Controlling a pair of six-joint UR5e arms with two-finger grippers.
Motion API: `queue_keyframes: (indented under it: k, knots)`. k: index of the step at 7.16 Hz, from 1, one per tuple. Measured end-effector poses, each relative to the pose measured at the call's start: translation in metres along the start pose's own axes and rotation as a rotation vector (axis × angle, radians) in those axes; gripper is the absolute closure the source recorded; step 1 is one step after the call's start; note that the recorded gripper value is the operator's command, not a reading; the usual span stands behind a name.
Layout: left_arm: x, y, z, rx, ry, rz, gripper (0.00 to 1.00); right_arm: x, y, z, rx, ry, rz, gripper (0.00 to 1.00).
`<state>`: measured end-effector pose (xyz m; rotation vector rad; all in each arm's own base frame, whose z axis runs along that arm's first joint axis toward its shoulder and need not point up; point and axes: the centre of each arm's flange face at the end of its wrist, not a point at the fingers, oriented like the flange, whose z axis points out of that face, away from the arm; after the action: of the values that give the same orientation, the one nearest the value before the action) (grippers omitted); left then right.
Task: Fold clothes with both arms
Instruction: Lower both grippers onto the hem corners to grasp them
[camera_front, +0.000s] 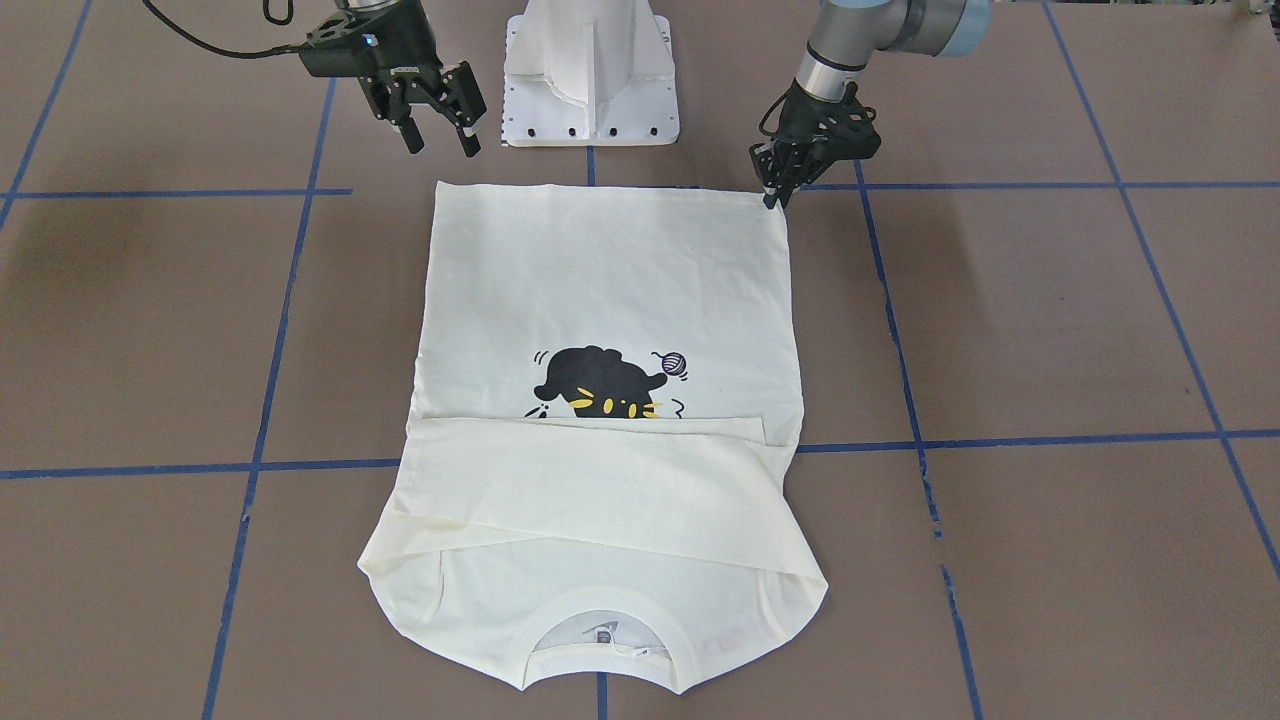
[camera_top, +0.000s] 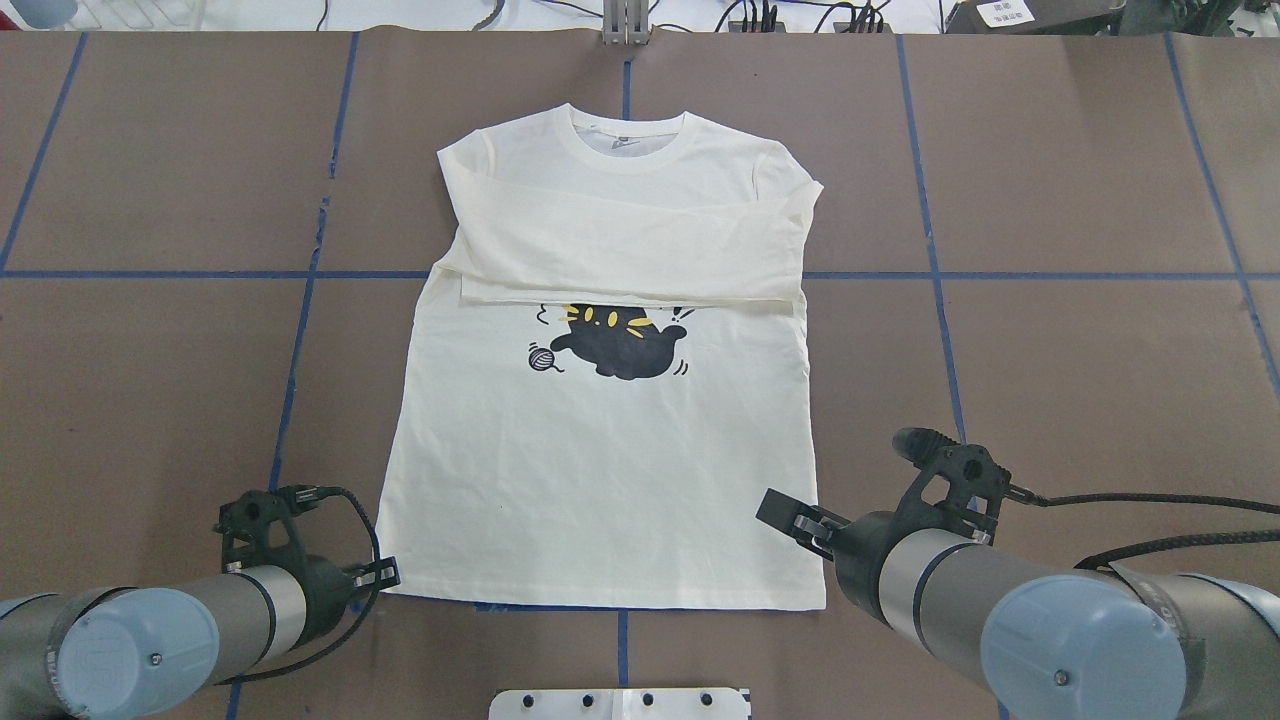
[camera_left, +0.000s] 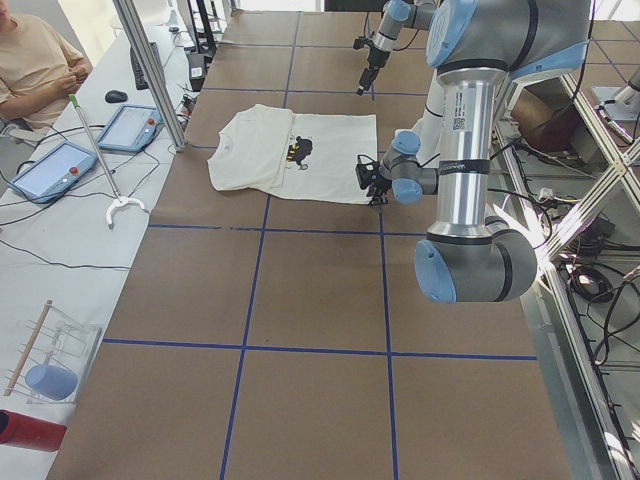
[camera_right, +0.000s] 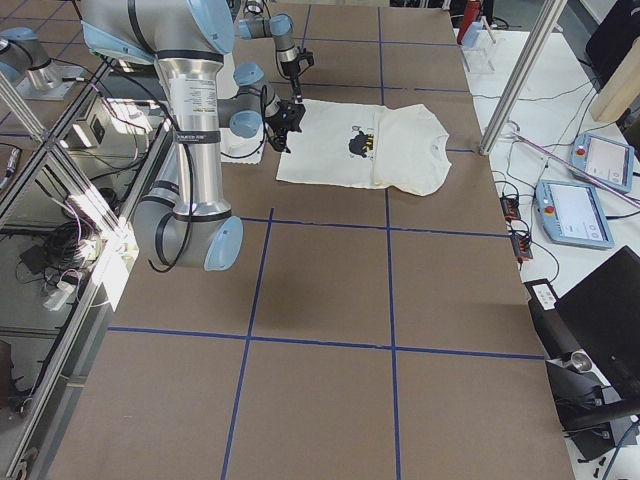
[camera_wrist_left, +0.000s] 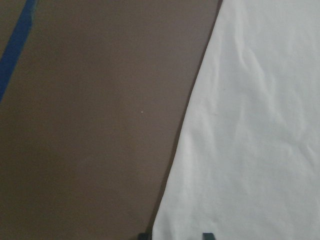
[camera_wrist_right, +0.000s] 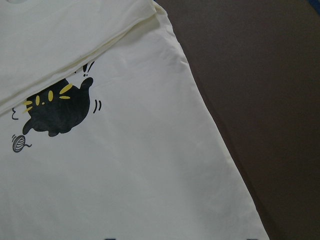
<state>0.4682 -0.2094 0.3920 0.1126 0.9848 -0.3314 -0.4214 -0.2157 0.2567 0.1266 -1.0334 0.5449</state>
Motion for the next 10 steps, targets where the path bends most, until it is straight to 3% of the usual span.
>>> queue_keyframes:
  k: [1,2,4,5,7,10]
  knots:
    - [0.000,0.001,0.001,-0.002,-0.001,0.001,1.00,0.000,0.000,0.000,0.002,0.000,-0.001,0.10]
    - [0.001,0.002,0.001,-0.003,0.000,0.002,1.00,0.000,0.001,0.001,0.003,0.001,-0.001,0.10]
    - [0.004,0.002,-0.002,-0.003,0.009,0.002,1.00,0.001,0.006,0.006,0.005,0.008,-0.005,0.34]
    - [0.008,0.002,-0.005,-0.004,0.019,0.002,1.00,0.001,0.014,0.013,0.005,0.016,0.013,0.36]
    - [0.015,0.002,-0.014,-0.009,0.040,0.000,1.00,0.014,0.033,0.053,0.024,0.085,0.060,0.35]
    - [0.018,0.002,-0.017,-0.014,0.049,-0.001,1.00,0.045,0.047,0.084,0.046,0.164,0.031,0.38]
